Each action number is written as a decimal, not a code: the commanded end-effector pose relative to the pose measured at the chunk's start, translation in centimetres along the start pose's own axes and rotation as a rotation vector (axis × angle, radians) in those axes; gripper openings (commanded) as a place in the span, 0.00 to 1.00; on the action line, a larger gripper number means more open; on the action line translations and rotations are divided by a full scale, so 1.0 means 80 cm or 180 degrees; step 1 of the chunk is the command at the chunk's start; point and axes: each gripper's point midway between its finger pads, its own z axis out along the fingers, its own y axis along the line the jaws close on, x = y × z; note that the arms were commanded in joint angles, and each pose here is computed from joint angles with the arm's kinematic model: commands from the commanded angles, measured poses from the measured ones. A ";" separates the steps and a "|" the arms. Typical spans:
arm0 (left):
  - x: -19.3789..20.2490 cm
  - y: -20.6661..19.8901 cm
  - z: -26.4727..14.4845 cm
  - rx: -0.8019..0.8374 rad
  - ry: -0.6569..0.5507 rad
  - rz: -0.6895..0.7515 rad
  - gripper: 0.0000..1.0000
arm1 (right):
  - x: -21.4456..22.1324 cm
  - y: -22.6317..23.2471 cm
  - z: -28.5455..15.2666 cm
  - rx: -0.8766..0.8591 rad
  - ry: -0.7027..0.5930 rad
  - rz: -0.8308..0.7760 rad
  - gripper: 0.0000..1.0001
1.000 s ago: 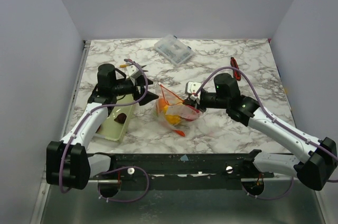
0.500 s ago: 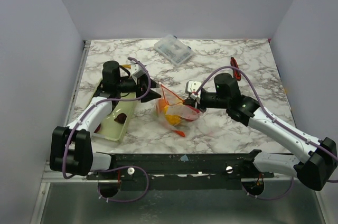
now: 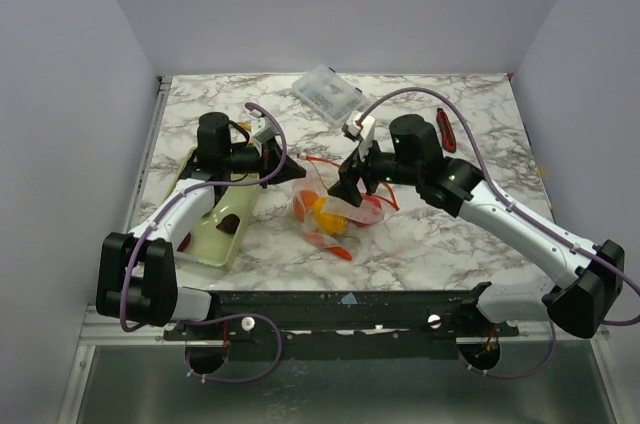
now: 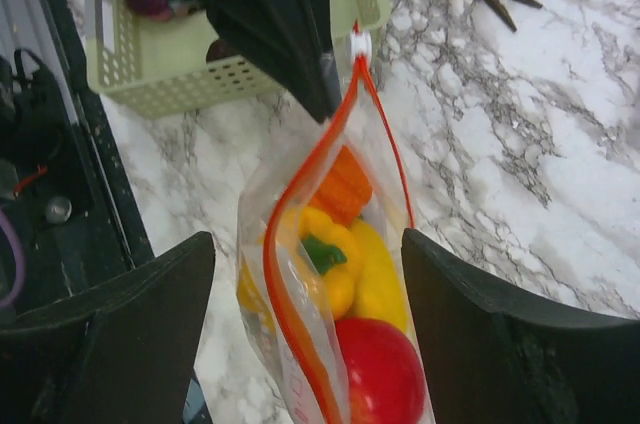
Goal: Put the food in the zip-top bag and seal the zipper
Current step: Zip the zipper food storage bag at the center of the board.
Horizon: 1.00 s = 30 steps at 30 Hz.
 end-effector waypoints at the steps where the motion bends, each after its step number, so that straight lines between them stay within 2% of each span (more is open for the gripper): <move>1: -0.021 -0.005 0.001 0.0031 -0.0008 0.0154 0.00 | -0.022 0.007 0.015 0.0515 0.0152 0.0343 0.80; 3: -0.025 -0.011 0.001 0.0049 -0.0022 0.0204 0.00 | -0.034 0.015 0.026 0.0661 0.0138 0.0079 0.81; 7: -0.029 -0.020 0.000 0.0044 -0.0048 0.0308 0.00 | -0.059 -0.014 0.031 0.1132 0.0046 0.0109 0.82; 14: -0.030 -0.026 0.002 0.0113 -0.0057 0.0322 0.00 | -0.054 -0.018 0.045 0.1066 0.0018 -0.0267 0.80; 17: -0.030 -0.028 0.002 0.0134 -0.0055 0.0317 0.00 | -0.059 -0.022 0.046 0.1105 0.0027 -0.0320 0.72; 20: -0.031 -0.029 0.003 0.0121 -0.0052 0.0328 0.00 | -0.062 -0.018 0.048 0.1045 0.0017 -0.0285 0.46; 21: -0.031 -0.029 0.002 0.0108 -0.0051 0.0337 0.00 | -0.060 -0.018 0.050 0.1041 0.0027 -0.0259 0.44; 30: -0.035 -0.035 0.003 0.0148 -0.0063 0.0386 0.00 | -0.057 -0.025 0.058 0.1133 -0.0004 -0.0205 0.43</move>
